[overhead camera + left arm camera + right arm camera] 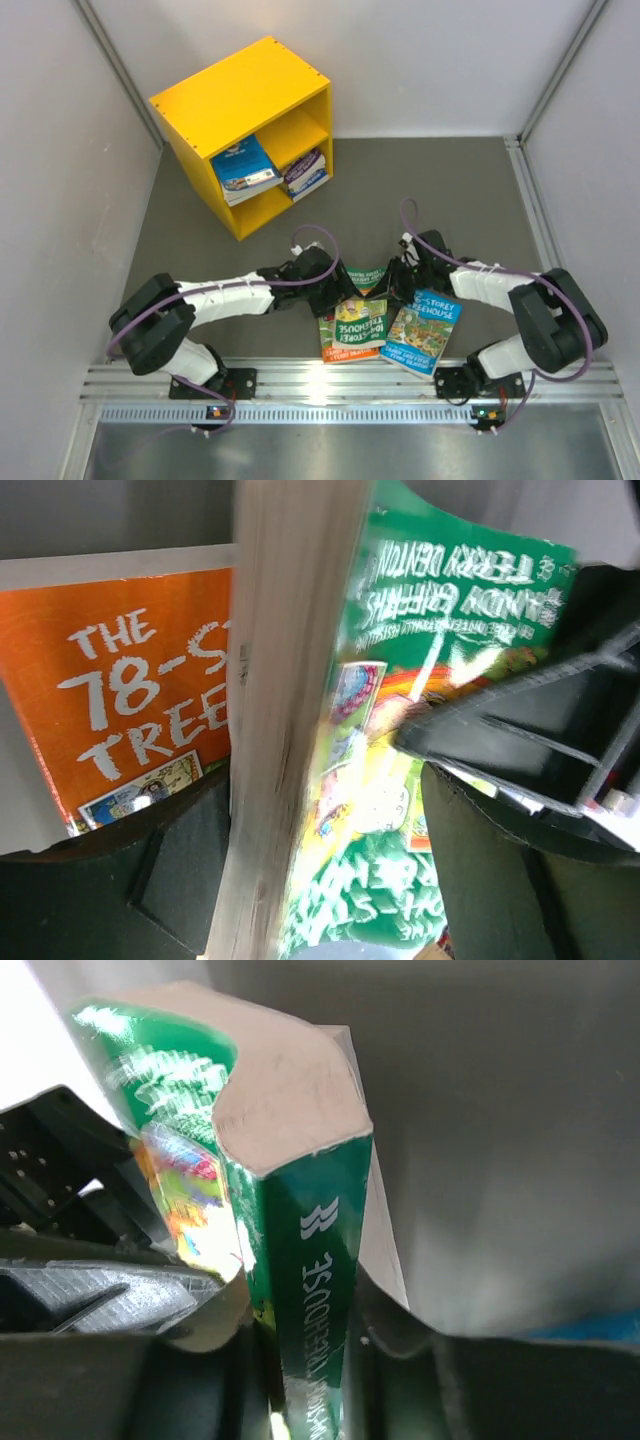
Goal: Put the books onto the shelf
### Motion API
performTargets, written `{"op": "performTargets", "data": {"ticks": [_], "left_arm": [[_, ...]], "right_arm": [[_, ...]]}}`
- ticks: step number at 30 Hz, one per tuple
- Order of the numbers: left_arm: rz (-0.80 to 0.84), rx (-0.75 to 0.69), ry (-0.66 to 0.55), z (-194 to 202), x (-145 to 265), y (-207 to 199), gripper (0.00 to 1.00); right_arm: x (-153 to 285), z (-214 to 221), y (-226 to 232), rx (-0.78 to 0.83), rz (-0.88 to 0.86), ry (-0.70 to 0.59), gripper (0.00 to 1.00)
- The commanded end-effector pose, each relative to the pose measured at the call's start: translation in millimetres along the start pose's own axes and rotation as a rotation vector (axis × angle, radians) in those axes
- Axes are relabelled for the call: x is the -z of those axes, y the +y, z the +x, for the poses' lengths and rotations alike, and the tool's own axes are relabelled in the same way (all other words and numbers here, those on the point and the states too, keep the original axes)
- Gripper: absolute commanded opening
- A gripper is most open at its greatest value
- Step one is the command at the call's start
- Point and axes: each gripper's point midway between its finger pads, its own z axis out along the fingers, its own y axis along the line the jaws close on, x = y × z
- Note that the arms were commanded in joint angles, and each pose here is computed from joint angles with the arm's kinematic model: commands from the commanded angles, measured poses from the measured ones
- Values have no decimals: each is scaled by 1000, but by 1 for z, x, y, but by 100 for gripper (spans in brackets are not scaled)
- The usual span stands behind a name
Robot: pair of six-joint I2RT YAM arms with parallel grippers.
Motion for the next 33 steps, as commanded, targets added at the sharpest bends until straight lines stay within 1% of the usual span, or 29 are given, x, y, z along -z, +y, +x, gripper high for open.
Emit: {"op": "performTargets", "data": {"ticks": [1, 2, 3, 5, 6, 7, 9, 10, 11, 13, 14, 15, 16, 17, 18, 19, 20, 21, 22, 25, 27, 28, 30, 31, 32, 33], "left_arm": [[14, 4, -33, -2, 1, -2, 79], [23, -2, -56, -7, 5, -8, 79], [13, -15, -66, -9, 10, -8, 79], [15, -25, -95, -15, 19, -12, 80], [41, -38, -134, -23, 29, -22, 82], [24, -38, -157, -28, 35, -20, 83], [67, -37, -212, -41, 54, -32, 86], [91, -30, -229, -46, 61, -36, 87], [108, -10, -248, -55, 66, -33, 88], [256, 30, -272, -69, 91, -53, 89], [284, 49, -275, -70, 93, -47, 89], [356, 75, -277, -71, 108, -55, 90], [457, 88, -329, -84, 124, -70, 91], [482, 107, -332, -85, 126, -65, 92], [550, 135, -347, -87, 142, -73, 93], [594, 148, -363, -92, 150, -77, 94], [633, 151, -373, -94, 156, -82, 94], [643, 151, -373, -94, 160, -84, 94], [642, 145, -370, -95, 162, -86, 94], [632, 110, -354, -95, 164, -96, 94], [658, 110, -358, -97, 170, -104, 92], [667, 114, -360, -97, 172, -106, 91], [687, 128, -380, -101, 179, -111, 82], [697, 130, -388, -103, 183, -114, 77], [711, 125, -398, -104, 189, -118, 63], [713, 123, -410, -106, 192, -121, 52]], "right_arm": [[10, -2, -14, 7, 167, -58, 9], [17, -8, -7, 42, 175, -91, 4], [26, -12, 5, 52, 183, -97, 0], [36, -18, 21, 67, 172, -122, 0], [43, -21, 34, 87, 145, -141, 0], [51, -28, 55, 107, 111, -166, 0], [65, -29, 78, 115, 66, -182, 0], [75, -34, 100, 137, 22, -204, 0], [81, -33, 116, 138, -22, -199, 0], [94, -36, 146, 142, -104, -208, 0], [99, -34, 162, 156, -166, -197, 0], [104, -35, 173, 156, -208, -197, 0], [108, -34, 182, 112, -252, -189, 0], [113, -29, 195, 115, -316, -167, 0], [122, -33, 213, 144, -404, -195, 0], [122, -32, 219, 70, -453, -175, 0], [128, -29, 227, 63, -509, -165, 0], [140, -32, 248, 110, -614, -195, 0], [141, -30, 250, 42, -647, -169, 0], [156, -30, 272, 25, -774, -151, 0], [159, -31, 279, 28, -811, -144, 0], [164, -31, 284, 35, -841, -144, 0], [163, -32, 285, 23, -854, -140, 0], [168, -31, 289, 29, -887, -141, 0], [168, -31, 290, 19, -896, -140, 0], [167, -31, 289, 12, -905, -138, 0]]}}
